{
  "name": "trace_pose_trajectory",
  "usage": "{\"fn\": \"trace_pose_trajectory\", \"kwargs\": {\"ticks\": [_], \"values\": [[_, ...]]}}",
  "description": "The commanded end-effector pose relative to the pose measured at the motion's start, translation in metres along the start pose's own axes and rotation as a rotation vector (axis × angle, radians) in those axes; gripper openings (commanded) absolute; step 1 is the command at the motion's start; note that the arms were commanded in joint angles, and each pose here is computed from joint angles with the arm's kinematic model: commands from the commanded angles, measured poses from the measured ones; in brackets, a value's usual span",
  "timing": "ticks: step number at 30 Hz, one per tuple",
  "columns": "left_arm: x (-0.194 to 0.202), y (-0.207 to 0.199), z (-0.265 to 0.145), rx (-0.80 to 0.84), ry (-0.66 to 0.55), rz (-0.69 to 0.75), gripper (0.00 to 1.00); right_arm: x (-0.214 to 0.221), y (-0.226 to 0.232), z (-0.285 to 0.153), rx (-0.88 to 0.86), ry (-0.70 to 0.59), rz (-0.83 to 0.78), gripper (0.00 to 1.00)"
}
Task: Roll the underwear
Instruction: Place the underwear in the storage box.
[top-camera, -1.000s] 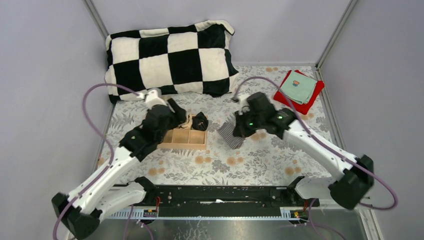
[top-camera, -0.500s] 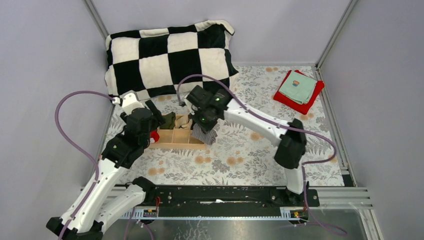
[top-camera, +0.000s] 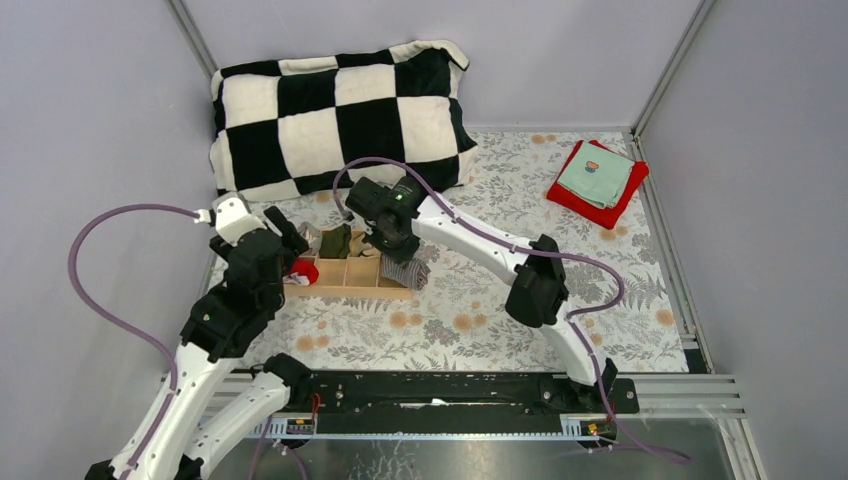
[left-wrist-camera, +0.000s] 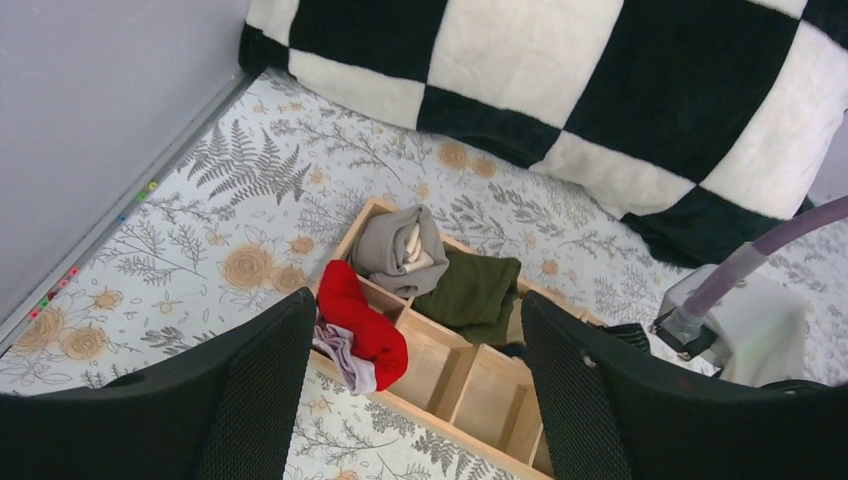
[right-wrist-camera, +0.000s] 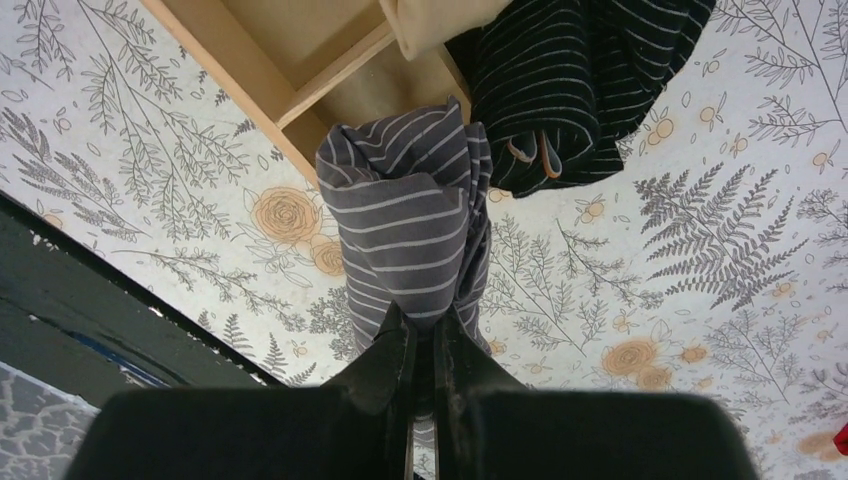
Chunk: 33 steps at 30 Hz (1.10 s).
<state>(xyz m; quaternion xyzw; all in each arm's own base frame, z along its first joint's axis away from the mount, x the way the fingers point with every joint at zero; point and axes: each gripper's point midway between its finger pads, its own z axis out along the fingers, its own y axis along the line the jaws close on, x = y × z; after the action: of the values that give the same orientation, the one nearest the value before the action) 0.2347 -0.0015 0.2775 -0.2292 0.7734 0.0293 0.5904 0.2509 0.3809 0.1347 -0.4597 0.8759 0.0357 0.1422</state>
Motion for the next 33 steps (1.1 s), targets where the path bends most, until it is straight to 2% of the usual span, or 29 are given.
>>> {"fn": "trace_pose_trajectory", "kwargs": {"ticks": [1, 11, 33], "values": [[-0.023, 0.014, -0.007, -0.047, -0.069, -0.01, 0.8, 0.006, 0.002, -0.003, 0.022, 0.055, 0.003, 0.0], [-0.045, 0.027, -0.022, -0.063, -0.138, -0.055, 0.81, 0.002, 0.009, 0.018, 0.01, 0.085, 0.058, 0.0], [-0.04, 0.022, -0.019, -0.043, -0.116, -0.038, 0.81, -0.02, 0.01, 0.047, 0.01, 0.036, 0.014, 0.0]]}}
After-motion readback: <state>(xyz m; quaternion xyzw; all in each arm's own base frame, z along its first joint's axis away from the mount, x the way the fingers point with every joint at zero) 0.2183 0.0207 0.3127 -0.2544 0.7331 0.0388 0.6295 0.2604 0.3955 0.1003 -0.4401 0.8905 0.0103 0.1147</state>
